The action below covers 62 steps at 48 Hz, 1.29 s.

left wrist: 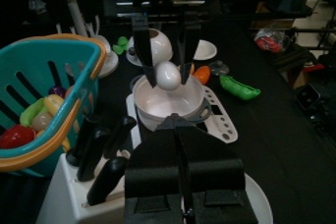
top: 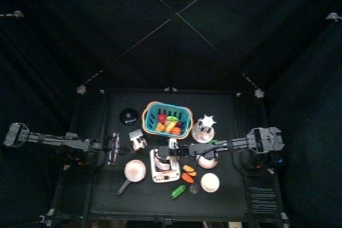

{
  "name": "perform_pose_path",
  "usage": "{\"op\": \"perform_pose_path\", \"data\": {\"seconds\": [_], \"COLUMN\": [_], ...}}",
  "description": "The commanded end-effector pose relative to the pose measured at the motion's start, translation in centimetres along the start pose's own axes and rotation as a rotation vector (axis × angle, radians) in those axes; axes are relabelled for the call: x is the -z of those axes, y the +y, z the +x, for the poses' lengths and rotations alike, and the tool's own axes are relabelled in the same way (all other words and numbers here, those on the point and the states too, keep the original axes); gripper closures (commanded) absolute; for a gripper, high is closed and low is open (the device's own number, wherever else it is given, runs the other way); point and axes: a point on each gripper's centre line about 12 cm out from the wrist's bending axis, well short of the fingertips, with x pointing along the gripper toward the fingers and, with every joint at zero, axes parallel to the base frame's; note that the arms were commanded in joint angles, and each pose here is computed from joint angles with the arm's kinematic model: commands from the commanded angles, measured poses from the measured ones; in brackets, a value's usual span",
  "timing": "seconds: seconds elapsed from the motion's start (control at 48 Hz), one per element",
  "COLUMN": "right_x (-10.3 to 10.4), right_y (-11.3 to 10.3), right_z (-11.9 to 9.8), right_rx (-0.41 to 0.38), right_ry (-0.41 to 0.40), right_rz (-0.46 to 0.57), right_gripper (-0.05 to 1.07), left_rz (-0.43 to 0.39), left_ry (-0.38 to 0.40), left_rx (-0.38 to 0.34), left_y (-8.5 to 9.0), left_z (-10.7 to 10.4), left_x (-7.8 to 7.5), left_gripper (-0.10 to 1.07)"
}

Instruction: Place egg into basket

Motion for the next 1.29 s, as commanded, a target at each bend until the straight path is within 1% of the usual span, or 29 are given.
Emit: {"op": "perform_pose_path", "data": {"seconds": [0.0, 0.146, 0.292, 0.438, 0.562, 0.688, 0.833, 0.917, 1.021, 1.062, 1.146, 1.271], "right_x": [-2.3, -3.2, -3.9, -4.2, -4.8, -4.7, -3.7, -2.5, -1.1, -0.5, 0.1, 0.3], "right_y": [-0.4, -0.6, -2.3, -5.4, -8.4, -11.3, -14.6, -16.0, -17.2, -17.5, -17.8, -17.9], "right_z": [-2.2, -3.2, -4.1, -4.7, -5.2, -5.3, -5.3, -5.0, -4.4, -4.1, -3.7, -3.4], "right_rx": [0.007, 0.011, 0.044, 0.103, 0.168, 0.22, 0.268, 0.288, 0.302, 0.305, 0.307, 0.306], "right_ry": [-0.075, -0.111, -0.146, -0.164, -0.203, -0.238, -0.273, -0.261, -0.236, -0.222, -0.21, -0.204], "right_rz": [0.011, 0.011, 0.029, 0.05, 0.053, 0.092, 0.185, 0.235, 0.285, 0.3, 0.323, 0.332], "right_gripper": [0.56, 0.56, 0.56, 0.56, 0.56, 0.56, 0.55, 0.55, 0.52, 0.49, 0.42, 0.29], "left_rz": [0.006, 0.014, 0.014, 0.015, 0.014, 0.012, 0.012, 0.009, 0.009, 0.009, 0.008, 0.008], "left_ry": [-0.04, -0.05, -0.061, -0.061, -0.07, -0.06, -0.06, -0.06, -0.06, -0.063, -0.063, -0.06], "left_rx": [-0.002, -0.002, -0.002, -0.002, -0.002, 0.002, 0.005, 0.007, 0.007, 0.007, 0.007, 0.007], "left_y": [0.1, 0.1, 0.1, 0.1, 0.1, 0.0, 0.0, -0.1, -0.1, -0.1, -0.1, -0.1], "left_z": [0.2, 0.2, 0.3, 0.3, 0.2, 0.3, 0.2, 0.2, 0.2, 0.2, 0.3, 0.2], "left_x": [-1.5, -2.0, -2.4, -2.4, -2.6, -2.4, -2.4, -2.3, -2.3, -2.4, -2.4, -2.2], "left_gripper": [0.99, 0.99, 0.99, 0.99, 0.99, 0.99, 0.99, 0.99, 0.99, 0.99, 0.99, 0.99]}}
